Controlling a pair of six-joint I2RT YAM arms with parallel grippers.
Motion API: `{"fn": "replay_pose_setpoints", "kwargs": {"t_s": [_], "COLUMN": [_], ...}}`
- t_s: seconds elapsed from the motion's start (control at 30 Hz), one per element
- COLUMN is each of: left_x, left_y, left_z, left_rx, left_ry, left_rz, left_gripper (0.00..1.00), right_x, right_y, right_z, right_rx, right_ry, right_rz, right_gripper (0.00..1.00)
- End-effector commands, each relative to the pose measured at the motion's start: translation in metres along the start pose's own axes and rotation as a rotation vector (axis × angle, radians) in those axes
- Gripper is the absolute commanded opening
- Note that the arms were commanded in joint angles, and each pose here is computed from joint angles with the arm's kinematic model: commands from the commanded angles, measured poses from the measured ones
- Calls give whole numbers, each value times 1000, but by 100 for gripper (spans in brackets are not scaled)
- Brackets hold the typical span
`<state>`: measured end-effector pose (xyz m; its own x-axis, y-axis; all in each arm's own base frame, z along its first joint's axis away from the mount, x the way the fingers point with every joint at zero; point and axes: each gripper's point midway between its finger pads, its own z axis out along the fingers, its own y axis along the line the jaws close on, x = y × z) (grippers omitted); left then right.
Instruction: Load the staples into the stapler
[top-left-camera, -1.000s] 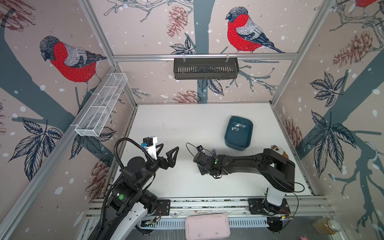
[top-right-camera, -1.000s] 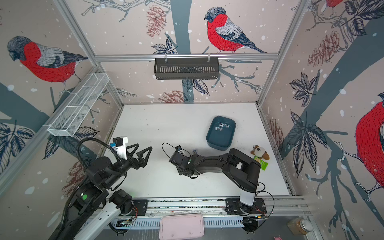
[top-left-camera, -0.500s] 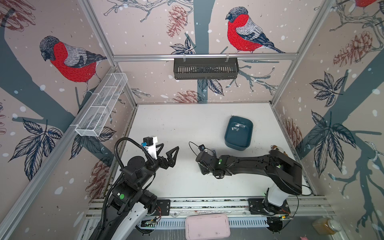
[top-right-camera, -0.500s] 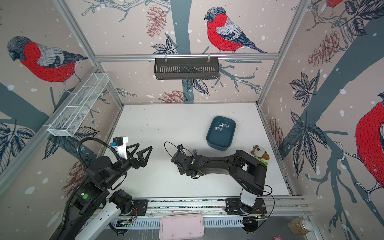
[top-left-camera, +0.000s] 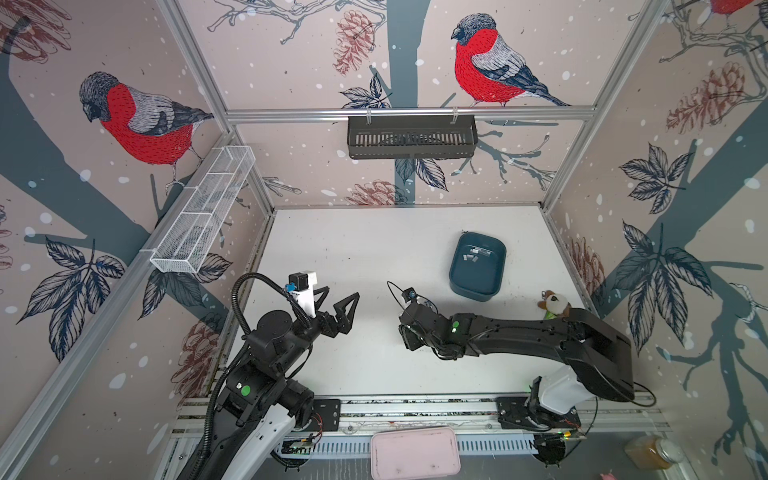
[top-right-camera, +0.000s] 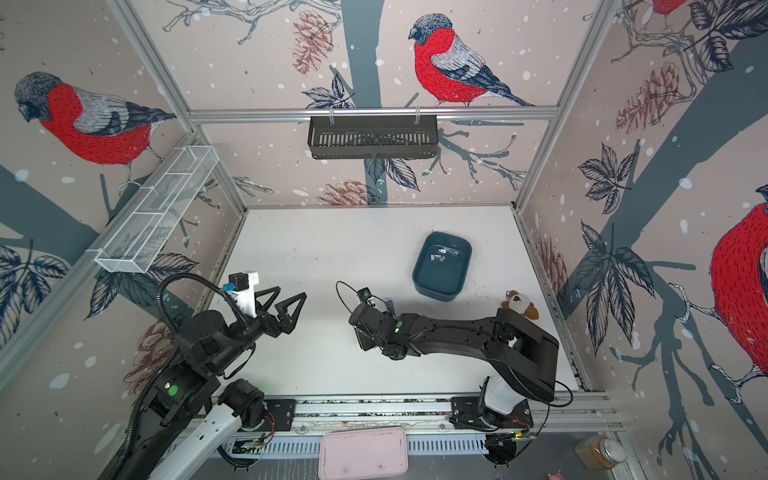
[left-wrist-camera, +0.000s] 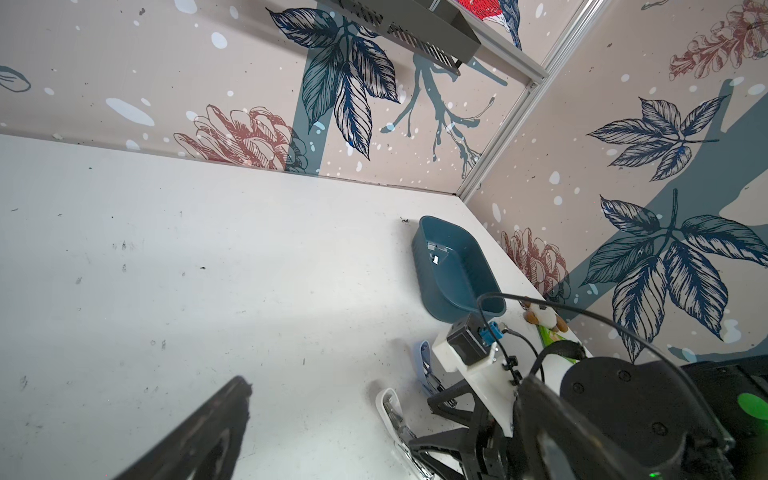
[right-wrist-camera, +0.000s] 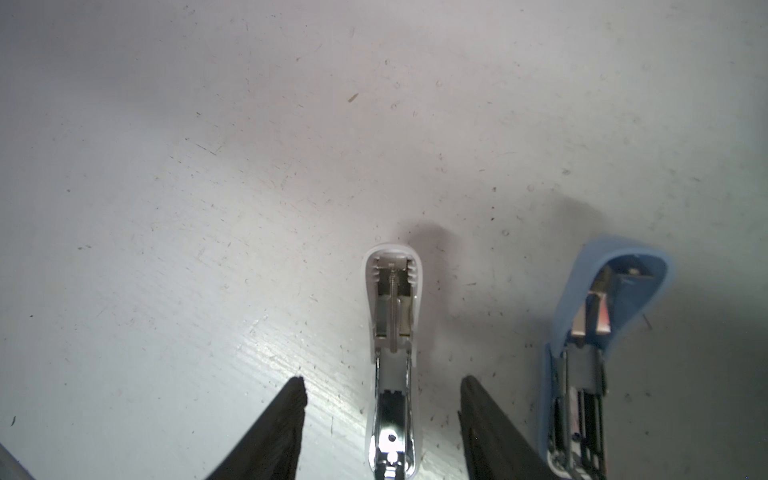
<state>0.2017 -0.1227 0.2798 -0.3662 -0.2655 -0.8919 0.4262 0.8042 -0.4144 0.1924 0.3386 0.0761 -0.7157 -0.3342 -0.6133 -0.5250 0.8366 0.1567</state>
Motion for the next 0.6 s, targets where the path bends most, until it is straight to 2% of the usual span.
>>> {"fn": "replay_pose_setpoints", "kwargs": {"t_s": [0.0, 0.4, 0.57], "left_x": [-5, 3, 7], "left_y": [-4, -7, -6], "left_z": [1, 12, 18], "left_rx": [22, 44, 34], "left_ry": [-21, 31, 65], "left_rz": [5, 3, 14], "left_gripper": [99, 99, 99], "right_x": [-8, -31, -37], "right_y": [0, -24, -51], "right_z": [-7, -41, -57], "right_rx": [-13, -38, -10], "right_ry": [-40, -168, -232], "right_rz": [8, 75, 140], "right_gripper": [61, 61, 61]}}
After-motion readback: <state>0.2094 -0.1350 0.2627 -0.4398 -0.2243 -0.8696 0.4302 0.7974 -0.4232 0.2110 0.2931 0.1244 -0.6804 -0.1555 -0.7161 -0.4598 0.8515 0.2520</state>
